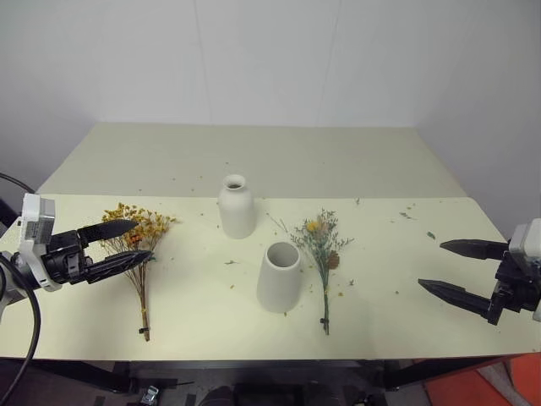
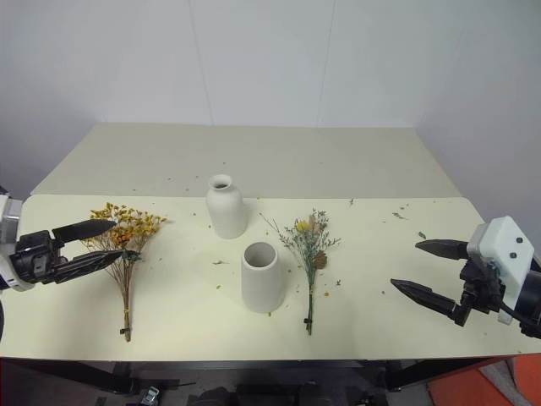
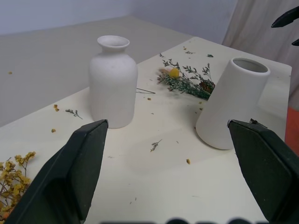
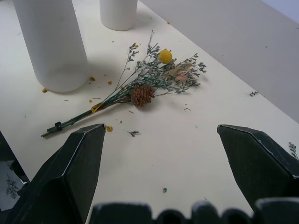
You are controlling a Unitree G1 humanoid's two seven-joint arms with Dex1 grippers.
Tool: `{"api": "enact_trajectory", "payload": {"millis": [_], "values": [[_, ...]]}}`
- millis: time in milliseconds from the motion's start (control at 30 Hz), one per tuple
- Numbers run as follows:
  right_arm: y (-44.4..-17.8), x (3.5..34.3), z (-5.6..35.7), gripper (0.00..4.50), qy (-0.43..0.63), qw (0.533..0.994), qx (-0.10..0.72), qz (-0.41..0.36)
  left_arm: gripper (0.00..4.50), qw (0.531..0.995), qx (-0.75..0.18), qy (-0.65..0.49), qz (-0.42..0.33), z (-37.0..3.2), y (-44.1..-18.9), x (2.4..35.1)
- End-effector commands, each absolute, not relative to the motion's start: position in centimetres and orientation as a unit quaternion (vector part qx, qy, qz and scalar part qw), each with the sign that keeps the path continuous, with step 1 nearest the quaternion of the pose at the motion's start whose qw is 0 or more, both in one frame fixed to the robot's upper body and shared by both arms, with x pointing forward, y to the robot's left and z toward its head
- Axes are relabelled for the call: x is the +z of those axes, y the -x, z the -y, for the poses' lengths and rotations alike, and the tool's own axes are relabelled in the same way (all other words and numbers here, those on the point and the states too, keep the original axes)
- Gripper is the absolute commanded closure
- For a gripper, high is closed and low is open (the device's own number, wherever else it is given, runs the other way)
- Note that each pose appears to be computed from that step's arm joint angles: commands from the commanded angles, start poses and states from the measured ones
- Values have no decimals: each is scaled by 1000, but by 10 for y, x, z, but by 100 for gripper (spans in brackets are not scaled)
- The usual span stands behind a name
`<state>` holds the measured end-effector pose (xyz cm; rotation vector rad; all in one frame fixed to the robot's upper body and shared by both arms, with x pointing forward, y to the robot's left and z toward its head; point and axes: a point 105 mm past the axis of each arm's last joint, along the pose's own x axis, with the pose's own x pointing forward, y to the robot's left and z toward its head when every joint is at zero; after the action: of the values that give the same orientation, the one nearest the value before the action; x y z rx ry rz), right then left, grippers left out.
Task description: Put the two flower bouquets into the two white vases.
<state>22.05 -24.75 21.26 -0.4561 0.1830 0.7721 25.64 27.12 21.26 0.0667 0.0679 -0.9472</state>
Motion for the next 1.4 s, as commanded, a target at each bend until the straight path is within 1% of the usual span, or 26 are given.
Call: {"api": "enact_trajectory", "payload": {"millis": [33, 433, 567, 633, 733, 833, 933, 967, 1033, 1133, 1267, 1400], "values": [[-222, 223, 246, 0, 235, 895, 371, -74, 4, 885, -462, -46, -13, -266, -254, 226], [-224, 225, 241, 0, 232, 894, 377, -65, 4, 893, -449, -35, -17, -267, -258, 224], [-229, 240, 235, 0, 228, 890, 392, -43, 4, 923, -385, -9, -22, -263, -266, 228], [-235, 251, 226, 0, 233, 882, 408, -22, 4, 938, -345, -5, -16, -262, -264, 233], [-251, 269, 195, 0, 248, 849, 467, 23, 4, 962, -269, 30, -44, -277, -247, 236], [-262, 281, 168, 0, 248, 815, 522, 47, 4, 969, -216, 29, -119, -286, -226, 226], [-269, 285, 148, 0, 245, 784, 568, 56, 4, 971, -156, 16, -180, -294, -217, 219], [-270, 283, 143, 0, 247, 772, 584, 57, 4, 965, -140, 19, -221, -297, -214, 213], [-272, 280, 134, 0, 251, 750, 609, 59, 4, 964, -91, 8, -251, -308, -212, 209], [-274, 277, 120, 0, 249, 727, 636, 67, 4, 965, -34, 13, -260, -323, -213, 209], [-272, 282, 105, 0, 251, 703, 661, 81, 4, 960, -14, 3, -281, -327, -215, 203], [-271, 285, 95, 0, 264, 693, 667, 69, 4, 959, -14, 12, -283, -326, -229, 195]]}}
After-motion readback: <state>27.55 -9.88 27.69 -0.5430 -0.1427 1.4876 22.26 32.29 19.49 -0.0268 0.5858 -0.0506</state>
